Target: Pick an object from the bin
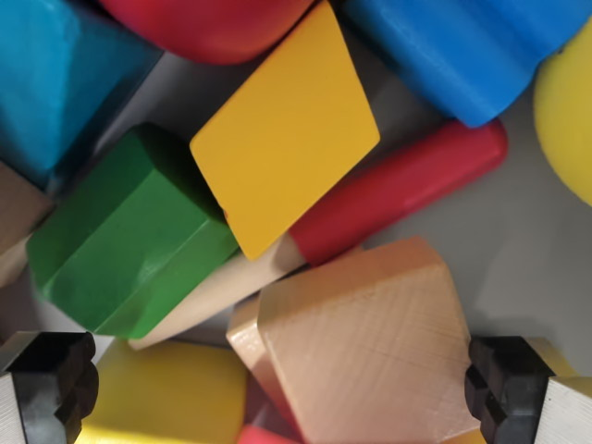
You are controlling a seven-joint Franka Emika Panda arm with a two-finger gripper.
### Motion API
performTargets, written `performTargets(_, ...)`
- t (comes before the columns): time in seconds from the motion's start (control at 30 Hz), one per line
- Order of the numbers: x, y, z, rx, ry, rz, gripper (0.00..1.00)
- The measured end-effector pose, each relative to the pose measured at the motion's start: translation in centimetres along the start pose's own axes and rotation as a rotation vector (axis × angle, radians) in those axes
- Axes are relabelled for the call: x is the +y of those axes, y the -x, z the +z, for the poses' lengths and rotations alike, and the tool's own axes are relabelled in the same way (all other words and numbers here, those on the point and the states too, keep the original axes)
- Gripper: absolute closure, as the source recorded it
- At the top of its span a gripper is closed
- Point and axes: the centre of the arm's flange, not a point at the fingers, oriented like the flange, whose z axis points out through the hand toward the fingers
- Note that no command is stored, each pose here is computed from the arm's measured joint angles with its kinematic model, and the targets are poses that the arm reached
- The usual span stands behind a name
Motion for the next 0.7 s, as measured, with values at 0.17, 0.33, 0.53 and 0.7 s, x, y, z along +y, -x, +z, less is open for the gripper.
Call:
performTargets(0.17,-0.1,0.03,0.69,-0.0013,-0.0071,-0.001,0.0)
performTargets(0.33,-0.23,0.08,0.75,-0.0034,-0.0132,-0.001,0.0)
performTargets(0.53,-0.29,0.05,0.77,-0.0042,-0.016,0.0,1.0)
performTargets(0.7,-0.36,0.04,0.76,-0.0043,-0.0178,0.0,1.0)
